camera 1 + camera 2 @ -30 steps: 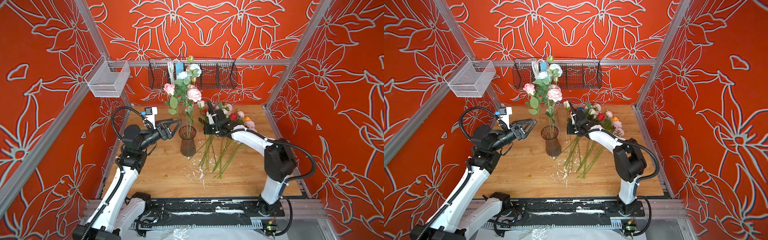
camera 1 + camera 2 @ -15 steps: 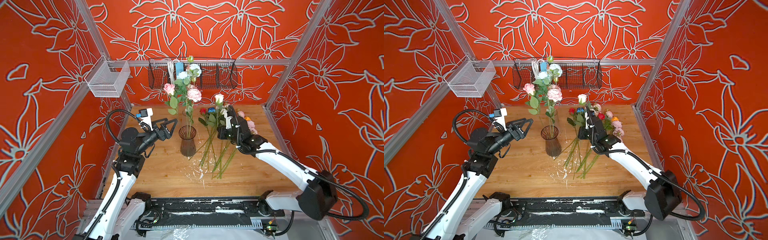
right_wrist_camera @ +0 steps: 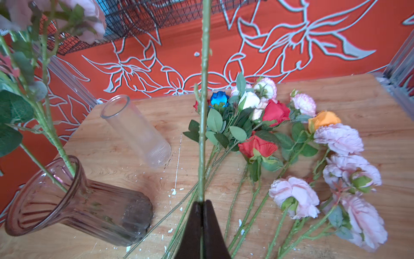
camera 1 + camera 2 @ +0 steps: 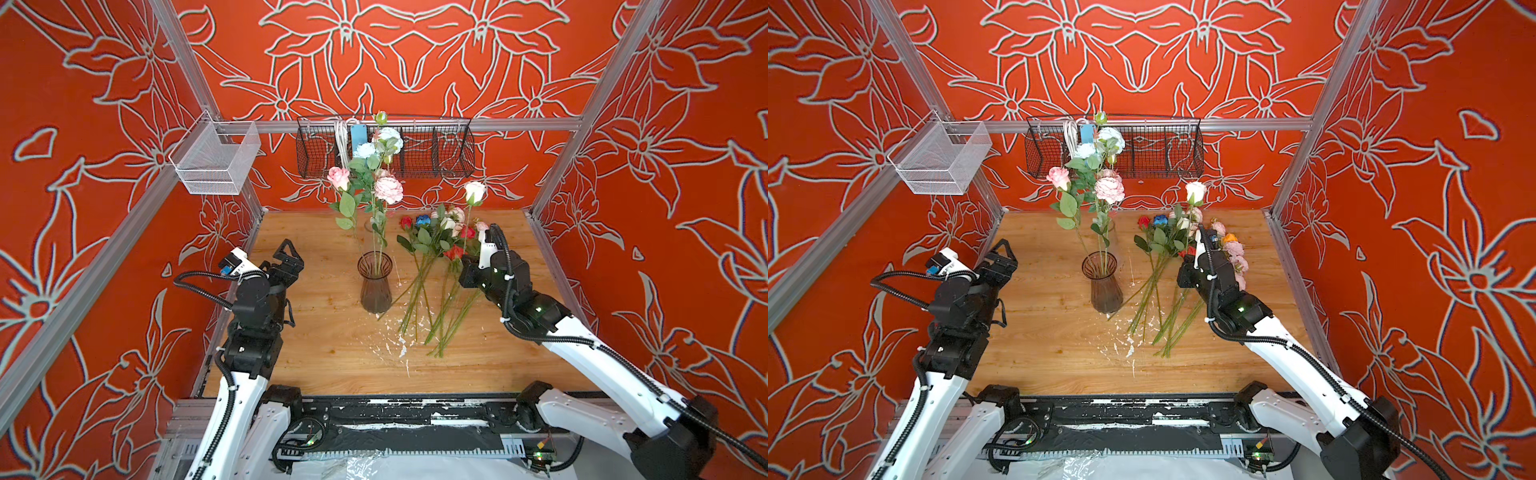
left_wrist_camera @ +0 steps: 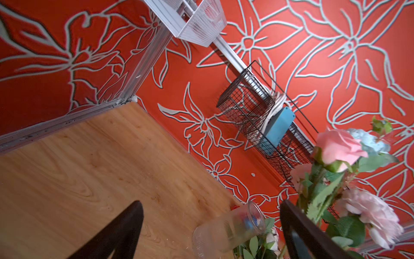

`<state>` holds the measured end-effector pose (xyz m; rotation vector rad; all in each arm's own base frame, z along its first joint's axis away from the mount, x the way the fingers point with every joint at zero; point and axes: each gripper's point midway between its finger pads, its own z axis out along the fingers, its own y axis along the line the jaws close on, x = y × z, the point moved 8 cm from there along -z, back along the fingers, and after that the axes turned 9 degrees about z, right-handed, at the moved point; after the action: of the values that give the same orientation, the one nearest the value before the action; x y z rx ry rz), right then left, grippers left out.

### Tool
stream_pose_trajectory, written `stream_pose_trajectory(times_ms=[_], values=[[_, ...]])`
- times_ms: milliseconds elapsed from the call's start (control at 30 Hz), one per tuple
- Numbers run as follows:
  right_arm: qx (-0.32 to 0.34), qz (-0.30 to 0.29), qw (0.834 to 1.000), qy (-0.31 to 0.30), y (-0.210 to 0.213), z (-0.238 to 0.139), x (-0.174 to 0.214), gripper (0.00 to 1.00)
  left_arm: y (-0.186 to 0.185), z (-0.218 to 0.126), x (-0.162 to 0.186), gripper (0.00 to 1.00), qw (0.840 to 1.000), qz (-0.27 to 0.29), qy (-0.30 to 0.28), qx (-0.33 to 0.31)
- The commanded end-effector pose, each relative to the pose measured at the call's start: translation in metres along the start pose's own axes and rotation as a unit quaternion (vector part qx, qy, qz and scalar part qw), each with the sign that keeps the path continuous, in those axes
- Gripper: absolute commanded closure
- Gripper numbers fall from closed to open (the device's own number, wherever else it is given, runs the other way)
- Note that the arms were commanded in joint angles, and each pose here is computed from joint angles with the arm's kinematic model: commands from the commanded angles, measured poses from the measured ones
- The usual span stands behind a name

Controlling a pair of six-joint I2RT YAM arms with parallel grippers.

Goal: Arrange the flowers into the vase

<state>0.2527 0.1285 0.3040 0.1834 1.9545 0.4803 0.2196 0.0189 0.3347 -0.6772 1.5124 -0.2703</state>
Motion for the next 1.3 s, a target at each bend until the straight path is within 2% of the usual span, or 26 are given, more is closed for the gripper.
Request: stream_pose_trajectory(times_ms=[0, 367, 733, 867, 1000, 1267], values=[[0.001, -0.004, 1.0, -0.026, 0.001, -0.007, -0.008, 0.97, 0.005, 0.009, 0.0, 0.05, 0.999, -0.024, 0.022, -0.025], [-0.029, 0.008, 0.998, -0.051, 0.015, -0.013, -0.03, 0.97, 0.016, 0.033, -0.005, 0.05, 0.996, -0.053, 0.071, -0.024], [-0.104, -0.004, 0.991, -0.081, 0.068, -0.013, -0.068, 0.98, 0.012, 0.034, -0.007, 0.04, 0.996, -0.054, 0.069, 0.004], [-0.147, -0.017, 0.984, -0.102, 0.096, -0.02, -0.085, 0.98, 0.006, 0.037, -0.004, 0.04, 0.995, -0.057, 0.078, 0.039], [-0.189, -0.022, 0.974, -0.125, 0.123, -0.022, -0.104, 0.98, -0.005, 0.048, 0.002, 0.04, 0.987, -0.062, 0.109, 0.096], [-0.243, -0.03, 0.957, -0.157, 0.175, -0.012, -0.142, 0.98, -0.006, 0.076, 0.017, 0.04, 0.966, -0.11, 0.198, 0.126]])
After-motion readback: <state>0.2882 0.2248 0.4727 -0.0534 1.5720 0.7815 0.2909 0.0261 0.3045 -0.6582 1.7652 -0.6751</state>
